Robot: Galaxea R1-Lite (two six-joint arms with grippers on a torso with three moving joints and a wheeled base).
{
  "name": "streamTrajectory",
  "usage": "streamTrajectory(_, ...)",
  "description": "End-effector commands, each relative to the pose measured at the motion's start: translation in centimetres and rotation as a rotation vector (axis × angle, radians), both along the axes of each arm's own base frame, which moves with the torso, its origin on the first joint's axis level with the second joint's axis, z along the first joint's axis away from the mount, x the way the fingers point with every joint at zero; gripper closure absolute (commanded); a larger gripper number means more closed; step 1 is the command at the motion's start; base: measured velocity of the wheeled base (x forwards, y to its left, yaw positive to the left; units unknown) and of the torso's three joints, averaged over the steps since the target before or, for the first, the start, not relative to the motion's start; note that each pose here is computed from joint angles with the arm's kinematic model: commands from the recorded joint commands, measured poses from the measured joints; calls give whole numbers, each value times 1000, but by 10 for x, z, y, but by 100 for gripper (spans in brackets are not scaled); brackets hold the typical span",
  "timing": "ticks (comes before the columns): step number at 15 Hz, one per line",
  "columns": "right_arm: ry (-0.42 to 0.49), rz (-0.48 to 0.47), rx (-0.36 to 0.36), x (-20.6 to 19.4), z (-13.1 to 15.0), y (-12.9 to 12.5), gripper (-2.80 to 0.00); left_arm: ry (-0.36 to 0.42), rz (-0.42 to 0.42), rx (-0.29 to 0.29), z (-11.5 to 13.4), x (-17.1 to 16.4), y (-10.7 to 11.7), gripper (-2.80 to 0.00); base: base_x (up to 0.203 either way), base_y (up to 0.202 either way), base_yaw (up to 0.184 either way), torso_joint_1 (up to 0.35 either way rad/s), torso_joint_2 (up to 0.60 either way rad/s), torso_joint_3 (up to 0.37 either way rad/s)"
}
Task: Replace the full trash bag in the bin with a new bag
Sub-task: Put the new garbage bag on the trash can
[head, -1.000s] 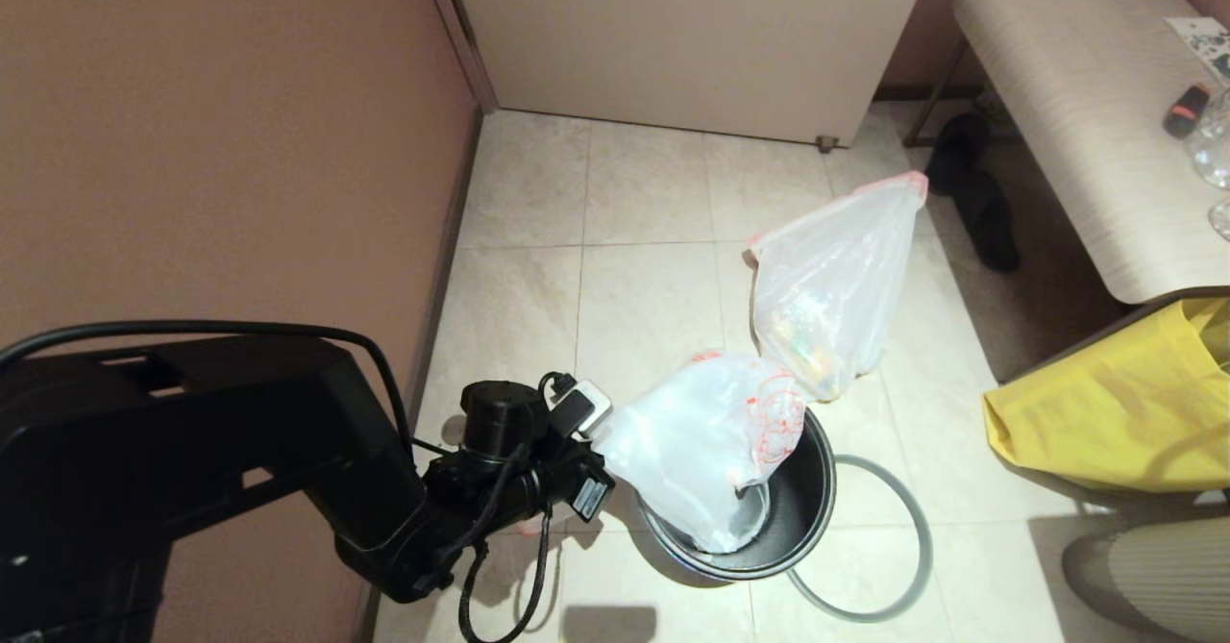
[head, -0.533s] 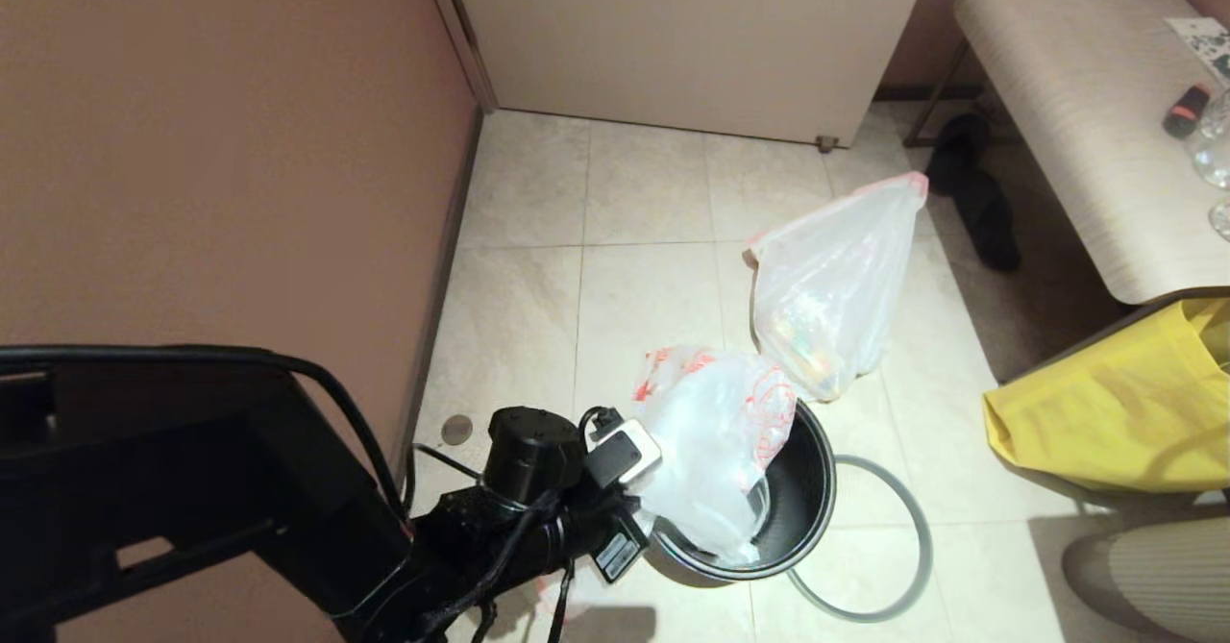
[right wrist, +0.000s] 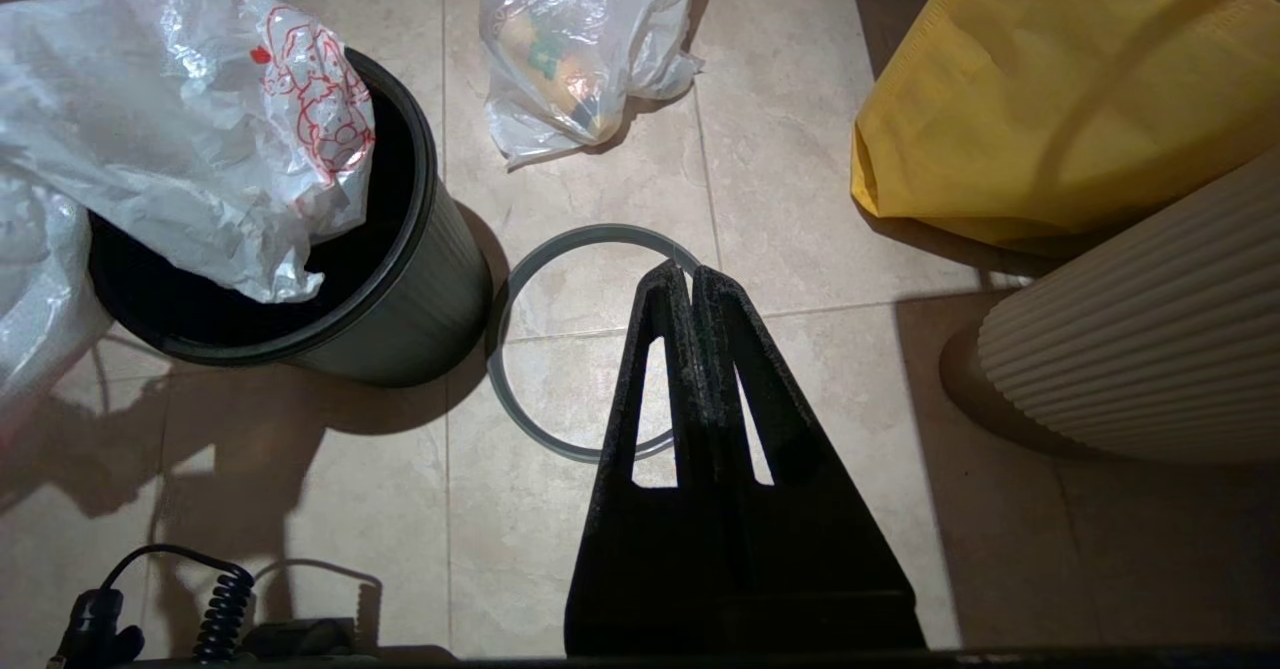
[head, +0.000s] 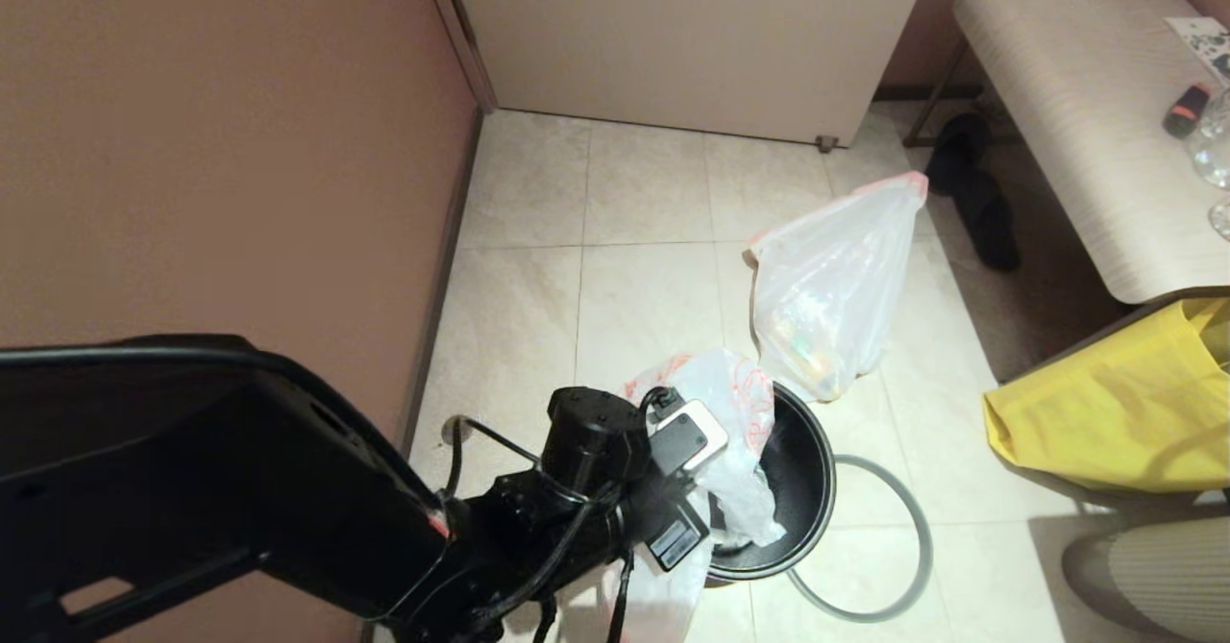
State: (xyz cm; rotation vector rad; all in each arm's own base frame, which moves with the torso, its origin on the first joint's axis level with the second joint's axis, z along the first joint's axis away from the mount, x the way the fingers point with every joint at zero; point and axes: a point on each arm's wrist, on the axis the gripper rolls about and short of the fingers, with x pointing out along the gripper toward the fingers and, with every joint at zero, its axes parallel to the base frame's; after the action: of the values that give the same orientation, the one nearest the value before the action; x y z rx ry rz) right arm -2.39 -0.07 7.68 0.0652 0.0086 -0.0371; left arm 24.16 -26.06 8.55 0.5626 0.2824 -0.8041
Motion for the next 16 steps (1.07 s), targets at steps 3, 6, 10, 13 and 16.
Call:
streamTrajectory(3,1,0,1,0,0,0,0,22,-3,-28,11,18,-32,0,0,0,0,0,0,0)
streamTrajectory(6,1,0,-1,0,0,0,0,81,-17,-1,18,24,-57,0,0,0,0,0,0,0)
streamTrajectory(10,1,0,0,0,0,0,0,163,-35,17,18,24,-93,0,0,0,0,0,0,0)
streamTrajectory(13,1,0,1,0,0,0,0,184,-44,37,18,32,-115,0,0,0,0,0,0,0)
streamTrajectory(16,1,0,1,0,0,0,0,185,-28,46,8,51,-136,0,0,0,0,0,0,0)
